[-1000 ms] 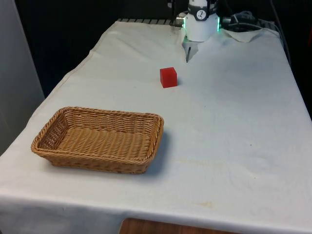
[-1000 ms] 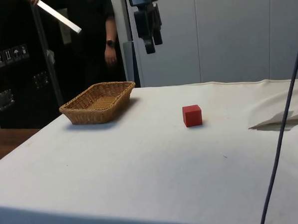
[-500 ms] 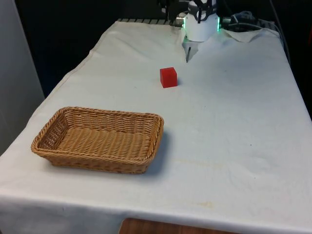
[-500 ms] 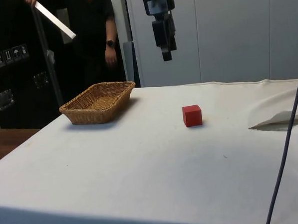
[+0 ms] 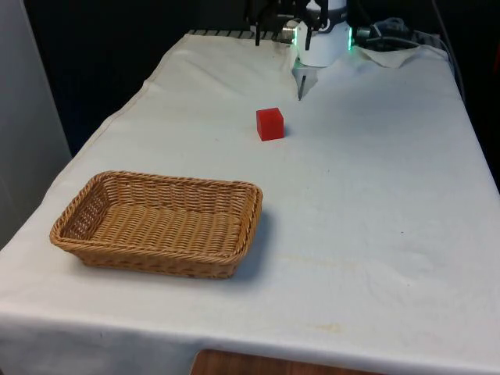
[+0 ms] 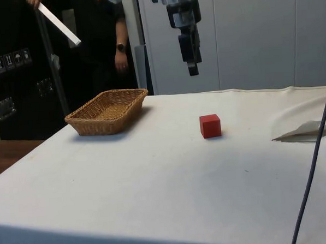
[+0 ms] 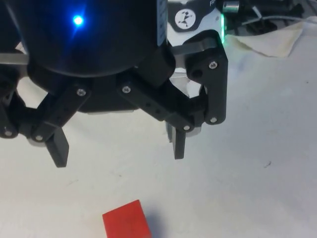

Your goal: Pick up the cube and place it into the basket.

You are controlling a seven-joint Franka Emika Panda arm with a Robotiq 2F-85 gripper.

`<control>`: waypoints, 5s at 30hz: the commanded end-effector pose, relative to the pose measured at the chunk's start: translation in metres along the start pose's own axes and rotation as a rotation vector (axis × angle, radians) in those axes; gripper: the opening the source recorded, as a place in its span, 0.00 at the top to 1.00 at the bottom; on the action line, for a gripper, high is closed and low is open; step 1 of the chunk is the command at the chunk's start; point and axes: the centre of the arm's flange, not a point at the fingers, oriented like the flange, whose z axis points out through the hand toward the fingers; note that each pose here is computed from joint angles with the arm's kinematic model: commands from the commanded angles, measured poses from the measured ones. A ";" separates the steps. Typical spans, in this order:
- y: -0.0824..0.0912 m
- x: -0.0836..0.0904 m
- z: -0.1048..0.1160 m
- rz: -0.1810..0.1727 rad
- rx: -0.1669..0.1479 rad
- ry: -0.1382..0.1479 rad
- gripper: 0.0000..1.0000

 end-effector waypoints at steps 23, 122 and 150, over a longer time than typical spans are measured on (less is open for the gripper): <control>0.021 -0.012 0.068 -0.072 -0.014 0.005 0.00; 0.047 0.052 0.064 -0.069 -0.064 0.122 0.98; 0.071 0.120 0.004 -0.029 -0.070 0.204 0.98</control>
